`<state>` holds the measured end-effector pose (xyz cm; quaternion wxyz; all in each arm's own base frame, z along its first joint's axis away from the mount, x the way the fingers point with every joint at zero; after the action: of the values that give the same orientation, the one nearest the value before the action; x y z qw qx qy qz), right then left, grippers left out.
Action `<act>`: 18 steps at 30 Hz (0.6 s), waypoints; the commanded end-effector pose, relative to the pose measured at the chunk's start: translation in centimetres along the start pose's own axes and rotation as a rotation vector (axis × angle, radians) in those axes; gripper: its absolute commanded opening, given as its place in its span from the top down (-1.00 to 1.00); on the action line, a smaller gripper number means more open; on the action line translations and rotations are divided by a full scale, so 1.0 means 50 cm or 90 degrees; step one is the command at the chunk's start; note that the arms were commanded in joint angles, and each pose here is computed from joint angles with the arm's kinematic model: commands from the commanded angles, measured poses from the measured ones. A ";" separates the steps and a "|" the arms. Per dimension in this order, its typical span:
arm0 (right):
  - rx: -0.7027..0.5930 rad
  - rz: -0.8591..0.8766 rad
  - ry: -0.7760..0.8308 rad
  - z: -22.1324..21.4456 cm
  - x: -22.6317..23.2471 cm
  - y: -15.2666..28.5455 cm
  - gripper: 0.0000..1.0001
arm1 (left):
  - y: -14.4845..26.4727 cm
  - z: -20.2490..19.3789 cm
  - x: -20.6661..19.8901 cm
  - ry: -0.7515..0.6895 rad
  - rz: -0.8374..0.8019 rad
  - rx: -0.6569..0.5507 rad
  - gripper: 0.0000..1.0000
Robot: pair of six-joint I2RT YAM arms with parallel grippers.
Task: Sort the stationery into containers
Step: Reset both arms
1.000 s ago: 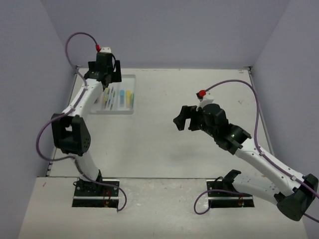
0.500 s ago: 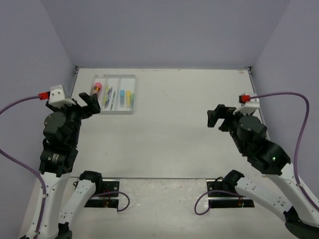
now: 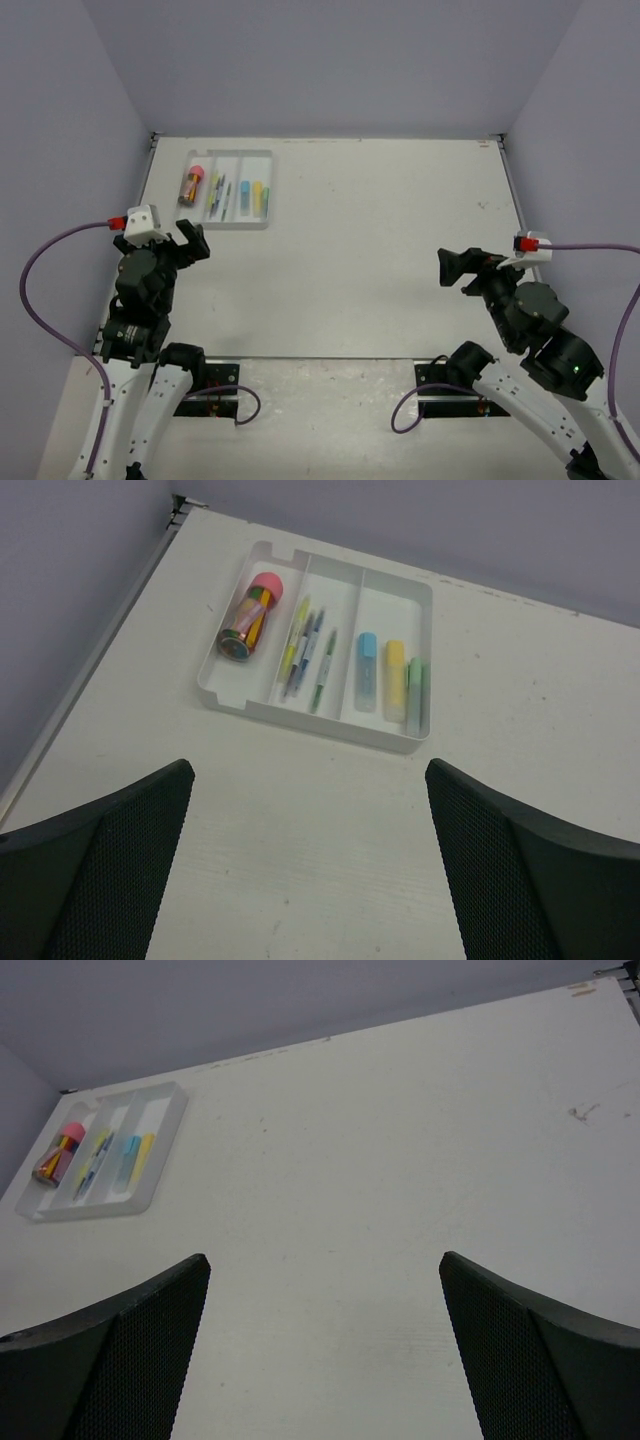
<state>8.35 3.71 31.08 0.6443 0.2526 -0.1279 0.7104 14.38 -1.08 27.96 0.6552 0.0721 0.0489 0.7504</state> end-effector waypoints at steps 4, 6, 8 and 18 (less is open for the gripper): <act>0.015 -0.013 0.004 -0.023 0.002 -0.023 -0.98 | -0.010 0.009 -0.003 0.003 -0.004 -0.014 -1.00; 0.020 -0.030 0.000 -0.024 0.004 -0.029 -0.98 | -0.010 0.004 -0.003 0.002 -0.006 -0.009 -1.00; 0.027 -0.047 0.007 -0.031 0.005 -0.038 -0.97 | -0.011 -0.004 -0.005 0.006 -0.011 -0.007 -1.00; 0.011 -0.060 0.001 -0.036 0.007 -0.054 -0.98 | -0.018 -0.014 -0.014 0.000 -0.041 -0.003 -1.00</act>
<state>10.09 5.16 28.88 0.6661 0.2663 -0.0795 0.6922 14.88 -1.48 26.52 0.6693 0.0882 0.0617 0.7352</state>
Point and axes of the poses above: each gripper's point midway between its finger pads, its own y axis back along the fingers, its own x axis along the line the jaws close on, z = x × y, the point moved 10 cm from there along y, back along the fingers, and after that the axes turned 14 degrees about -y, right-handed, at the moved point
